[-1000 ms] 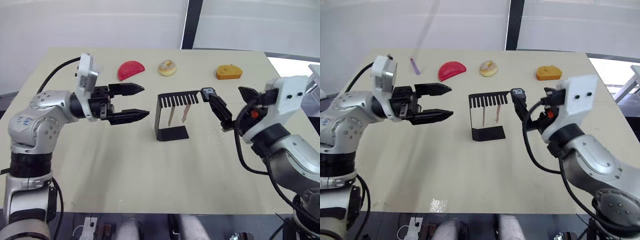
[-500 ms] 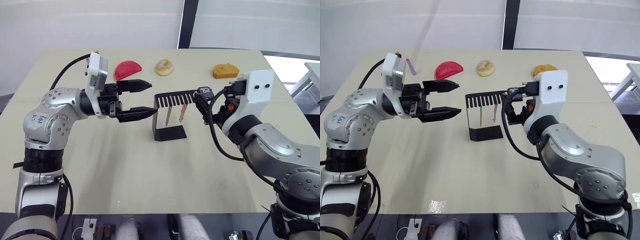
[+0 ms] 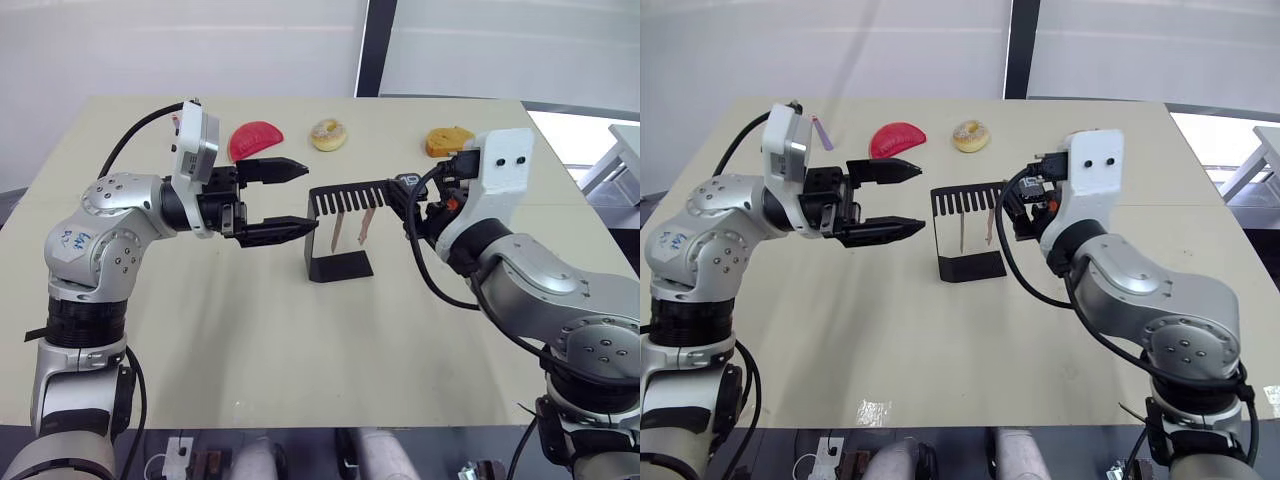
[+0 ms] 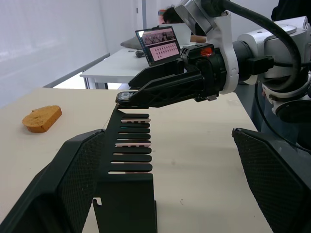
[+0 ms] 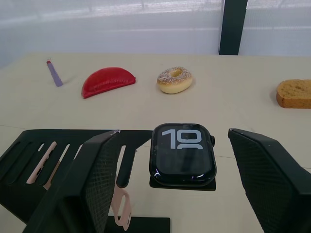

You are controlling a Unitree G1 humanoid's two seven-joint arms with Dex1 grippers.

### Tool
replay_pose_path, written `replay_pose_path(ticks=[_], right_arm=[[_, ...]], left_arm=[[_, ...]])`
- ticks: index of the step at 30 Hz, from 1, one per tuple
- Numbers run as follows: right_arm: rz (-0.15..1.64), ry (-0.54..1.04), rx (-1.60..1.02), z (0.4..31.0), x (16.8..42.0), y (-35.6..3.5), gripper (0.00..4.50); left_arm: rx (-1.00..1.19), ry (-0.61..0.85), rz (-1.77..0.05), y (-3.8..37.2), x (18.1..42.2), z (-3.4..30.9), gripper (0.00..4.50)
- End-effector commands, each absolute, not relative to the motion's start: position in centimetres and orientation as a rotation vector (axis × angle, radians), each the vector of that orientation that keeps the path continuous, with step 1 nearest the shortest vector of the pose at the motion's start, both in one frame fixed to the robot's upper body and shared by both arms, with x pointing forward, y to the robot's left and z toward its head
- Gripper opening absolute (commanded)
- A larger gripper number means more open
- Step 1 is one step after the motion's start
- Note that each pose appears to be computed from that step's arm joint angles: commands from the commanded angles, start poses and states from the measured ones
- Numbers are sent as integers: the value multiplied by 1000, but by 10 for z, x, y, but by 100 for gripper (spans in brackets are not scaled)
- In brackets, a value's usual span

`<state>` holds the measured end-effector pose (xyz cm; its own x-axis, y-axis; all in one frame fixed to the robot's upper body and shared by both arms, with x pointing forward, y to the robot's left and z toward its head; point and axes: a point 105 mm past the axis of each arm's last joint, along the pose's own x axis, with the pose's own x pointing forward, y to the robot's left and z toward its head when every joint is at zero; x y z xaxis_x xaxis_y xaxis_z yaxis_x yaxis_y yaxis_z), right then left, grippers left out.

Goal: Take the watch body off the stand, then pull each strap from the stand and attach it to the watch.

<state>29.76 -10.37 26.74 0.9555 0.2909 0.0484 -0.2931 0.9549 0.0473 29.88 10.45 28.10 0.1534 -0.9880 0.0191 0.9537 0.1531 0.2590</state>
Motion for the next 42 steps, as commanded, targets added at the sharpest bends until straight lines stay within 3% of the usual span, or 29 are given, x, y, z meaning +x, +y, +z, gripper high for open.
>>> replay_pose_path(ticks=[1,22,25,28,42], right_arm=[[324,-70,56,275,296,-99,396],[312,-82,47,275,305,-100,396],[315,-79,48,274,304,-100,316],[315,-74,48,273,304,-100,163],[369,-156,4,299,290,-108,160]], left_arm=[[238,-241,-1403,105,292,290,450],[242,-262,-1381,107,293,291,450],[238,-265,-1379,107,293,292,450],[233,-270,-1379,107,292,294,450],[226,-271,-1406,105,288,294,450]])
